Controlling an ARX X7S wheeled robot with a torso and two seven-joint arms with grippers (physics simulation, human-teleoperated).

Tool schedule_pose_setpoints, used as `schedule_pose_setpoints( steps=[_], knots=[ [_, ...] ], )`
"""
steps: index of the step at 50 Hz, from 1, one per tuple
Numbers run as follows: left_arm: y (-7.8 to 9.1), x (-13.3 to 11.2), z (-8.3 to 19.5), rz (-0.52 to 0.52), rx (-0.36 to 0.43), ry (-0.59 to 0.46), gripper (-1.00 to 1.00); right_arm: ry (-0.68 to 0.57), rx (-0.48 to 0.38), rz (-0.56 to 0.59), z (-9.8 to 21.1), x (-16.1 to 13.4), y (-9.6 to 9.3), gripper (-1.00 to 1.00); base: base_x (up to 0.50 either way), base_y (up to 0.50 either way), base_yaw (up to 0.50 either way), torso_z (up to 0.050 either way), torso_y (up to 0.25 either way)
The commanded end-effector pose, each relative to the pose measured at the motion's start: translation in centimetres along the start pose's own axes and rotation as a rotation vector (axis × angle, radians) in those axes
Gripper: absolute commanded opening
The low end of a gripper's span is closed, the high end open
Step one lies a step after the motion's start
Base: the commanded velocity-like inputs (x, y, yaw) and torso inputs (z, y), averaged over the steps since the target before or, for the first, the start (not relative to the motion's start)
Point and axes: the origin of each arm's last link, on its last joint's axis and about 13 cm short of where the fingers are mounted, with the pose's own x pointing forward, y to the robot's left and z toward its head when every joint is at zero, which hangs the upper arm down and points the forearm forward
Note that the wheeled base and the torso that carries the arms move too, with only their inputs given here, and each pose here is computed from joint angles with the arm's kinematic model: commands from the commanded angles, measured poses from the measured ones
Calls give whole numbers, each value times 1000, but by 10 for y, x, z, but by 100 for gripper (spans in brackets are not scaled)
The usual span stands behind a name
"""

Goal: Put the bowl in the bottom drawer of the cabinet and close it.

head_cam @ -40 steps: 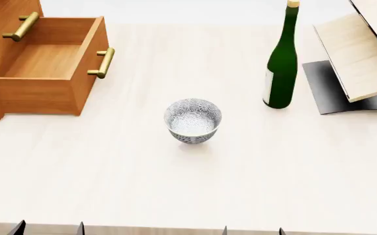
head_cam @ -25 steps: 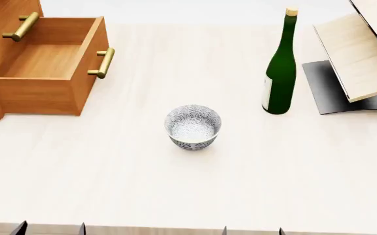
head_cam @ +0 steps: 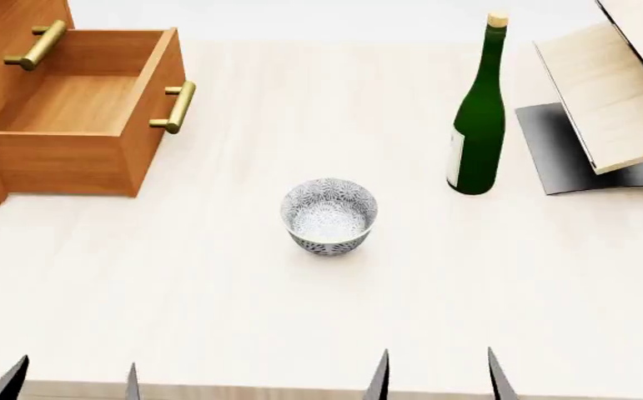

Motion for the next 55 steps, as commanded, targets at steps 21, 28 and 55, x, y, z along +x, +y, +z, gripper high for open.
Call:
schedule_pose_setpoints(
  steps=[21, 28, 55],
  knots=[
    [15, -27, 104, 67, -15, -252, 100, -329, 40, -101, 112, -4, -23, 100, 0, 0, 0, 0, 0],
    [17, -30, 109, 68, -22, -261, 100, -343, 35, -94, 115, -5, -24, 100, 0, 0, 0, 0, 0],
    [13, -49, 92, 29, -19, -151, 100, -358, 19, -53, 120, -6, -21, 100, 0, 0, 0, 0, 0]
  ],
)
